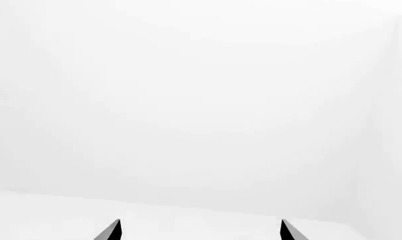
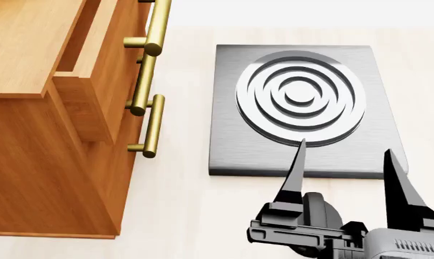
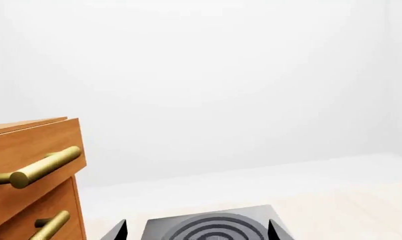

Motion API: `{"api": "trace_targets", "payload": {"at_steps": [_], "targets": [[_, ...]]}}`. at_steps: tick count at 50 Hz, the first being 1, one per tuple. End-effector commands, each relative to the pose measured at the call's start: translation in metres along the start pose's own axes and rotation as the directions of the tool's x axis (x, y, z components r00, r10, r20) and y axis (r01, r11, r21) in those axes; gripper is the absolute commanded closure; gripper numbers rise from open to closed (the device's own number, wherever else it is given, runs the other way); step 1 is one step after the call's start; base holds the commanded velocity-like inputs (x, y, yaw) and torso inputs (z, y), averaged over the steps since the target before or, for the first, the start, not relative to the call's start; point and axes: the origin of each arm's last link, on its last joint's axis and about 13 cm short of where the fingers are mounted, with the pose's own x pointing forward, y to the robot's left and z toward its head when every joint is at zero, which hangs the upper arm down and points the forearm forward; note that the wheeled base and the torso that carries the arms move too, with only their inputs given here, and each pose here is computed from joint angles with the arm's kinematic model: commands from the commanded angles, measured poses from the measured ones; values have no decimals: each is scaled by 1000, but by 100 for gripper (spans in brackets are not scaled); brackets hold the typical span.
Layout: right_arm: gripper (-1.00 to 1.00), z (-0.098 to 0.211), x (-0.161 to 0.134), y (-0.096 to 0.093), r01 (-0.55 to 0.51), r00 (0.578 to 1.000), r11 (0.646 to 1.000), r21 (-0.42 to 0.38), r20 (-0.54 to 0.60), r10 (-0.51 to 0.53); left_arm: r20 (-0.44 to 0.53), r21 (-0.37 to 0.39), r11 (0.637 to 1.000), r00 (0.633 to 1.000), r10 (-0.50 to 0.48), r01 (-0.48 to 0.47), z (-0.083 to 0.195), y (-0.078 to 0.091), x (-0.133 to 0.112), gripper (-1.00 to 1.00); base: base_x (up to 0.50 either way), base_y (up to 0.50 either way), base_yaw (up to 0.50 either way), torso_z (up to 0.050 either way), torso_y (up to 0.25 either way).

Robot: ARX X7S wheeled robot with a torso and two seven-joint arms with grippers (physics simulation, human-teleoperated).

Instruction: Pick the akita bowl on the wooden cabinet and place it on the plate.

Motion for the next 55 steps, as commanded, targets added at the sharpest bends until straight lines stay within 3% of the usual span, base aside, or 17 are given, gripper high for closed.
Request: {"api": "trace_targets", "payload": {"at_steps": [1, 5, 15, 28, 30, 31, 37, 40, 46, 51, 55], "targets": [[-100, -6, 2, -2, 8, 1000, 1000, -4, -17, -8, -87, 45, 998, 995, 38, -34, -5, 10, 0, -100, 0, 0, 0, 0, 0], [-100, -7, 2, -2, 13, 1000, 1000, -1, -19, -13, -138, 39, 996, 987, 88, -83, -6, 20, -2, -100, 0, 0, 0, 0, 0], [-100, -8, 1, -1, 8, 1000, 1000, 1, -26, -8, -116, 117, 979, 977, 179, -166, 16, 33, -10, -100, 0, 0, 0, 0, 0], [-100, -7, 1, -2, 10, 1000, 1000, 4, -25, -10, -130, 147, 962, 960, 248, -228, 38, 43, -21, -100, 0, 0, 0, 0, 0], [-100, -8, 1, -2, 8, 1000, 1000, 3, -26, -7, -184, 75, 976, 959, 217, -207, 39, 42, -24, -100, 0, 0, 0, 0, 0], [-100, -8, 1, -2, 8, 1000, 1000, 3, -27, -8, -253, -20, 980, 949, 186, -198, 37, 42, -28, -100, 0, 0, 0, 0, 0], [-100, -8, 2, -2, 8, 1000, 1000, 5, -26, -7, -277, -150, 962, 944, 181, -228, 44, 43, -32, -100, 0, 0, 0, 0, 0], [-100, -8, 2, -1, 6, 1000, 1000, 5, -25, -6, -307, -155, 956, 932, 191, -247, 44, 42, -33, -100, 0, 0, 0, 0, 0], [-100, -8, 1, -1, 4, 1000, 1000, 7, -26, -3, -354, -128, 954, 911, 210, -270, 47, 41, -39, -100, 0, 0, 0, 0, 0], [-100, -10, 1, 0, -1, 1000, 1000, 10, -31, 1, -398, -40, 963, 888, 230, -267, 50, 38, -47, -100, 0, 0, 0, 0, 0], [-100, -12, 1, 1, -4, 999, 1000, 14, -38, 5, -440, -17, 965, 869, 227, -261, 51, 34, -51, -100, 0, 0, 0, 0, 0]]}}
